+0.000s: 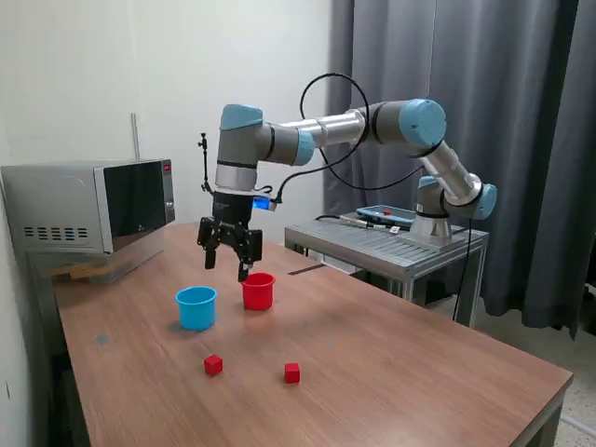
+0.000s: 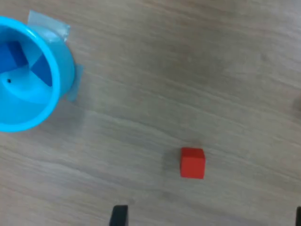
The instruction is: Place red objects in the red bin, and blue objects in the blue bin.
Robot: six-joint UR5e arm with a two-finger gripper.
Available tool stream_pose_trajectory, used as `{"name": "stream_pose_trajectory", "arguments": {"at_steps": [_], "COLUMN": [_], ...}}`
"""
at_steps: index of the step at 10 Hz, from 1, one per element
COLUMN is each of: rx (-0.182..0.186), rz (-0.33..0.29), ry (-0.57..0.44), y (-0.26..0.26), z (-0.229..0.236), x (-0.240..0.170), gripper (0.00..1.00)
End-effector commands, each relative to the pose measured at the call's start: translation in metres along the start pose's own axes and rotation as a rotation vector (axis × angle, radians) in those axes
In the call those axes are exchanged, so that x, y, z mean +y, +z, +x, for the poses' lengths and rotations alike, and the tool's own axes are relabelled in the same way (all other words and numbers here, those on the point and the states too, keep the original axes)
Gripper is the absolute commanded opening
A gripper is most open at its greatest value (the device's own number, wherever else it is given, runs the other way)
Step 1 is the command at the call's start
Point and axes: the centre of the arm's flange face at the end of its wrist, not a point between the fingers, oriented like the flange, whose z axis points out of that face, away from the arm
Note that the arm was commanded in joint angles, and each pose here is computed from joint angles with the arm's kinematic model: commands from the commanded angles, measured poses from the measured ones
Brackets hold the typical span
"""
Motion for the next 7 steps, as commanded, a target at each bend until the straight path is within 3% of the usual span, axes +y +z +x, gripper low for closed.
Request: {"name": "stream_pose_trajectory", "arguments": {"at_steps": [1,7], "rx": [0.010,0.008], "rz": [-0.028,-0.025], "ry": [0.000,0.018], "y": [0.010,0.045], "z": [-0.006,-0.010], "x": [0.013,0.025], "gripper": [1.00,1.00]}}
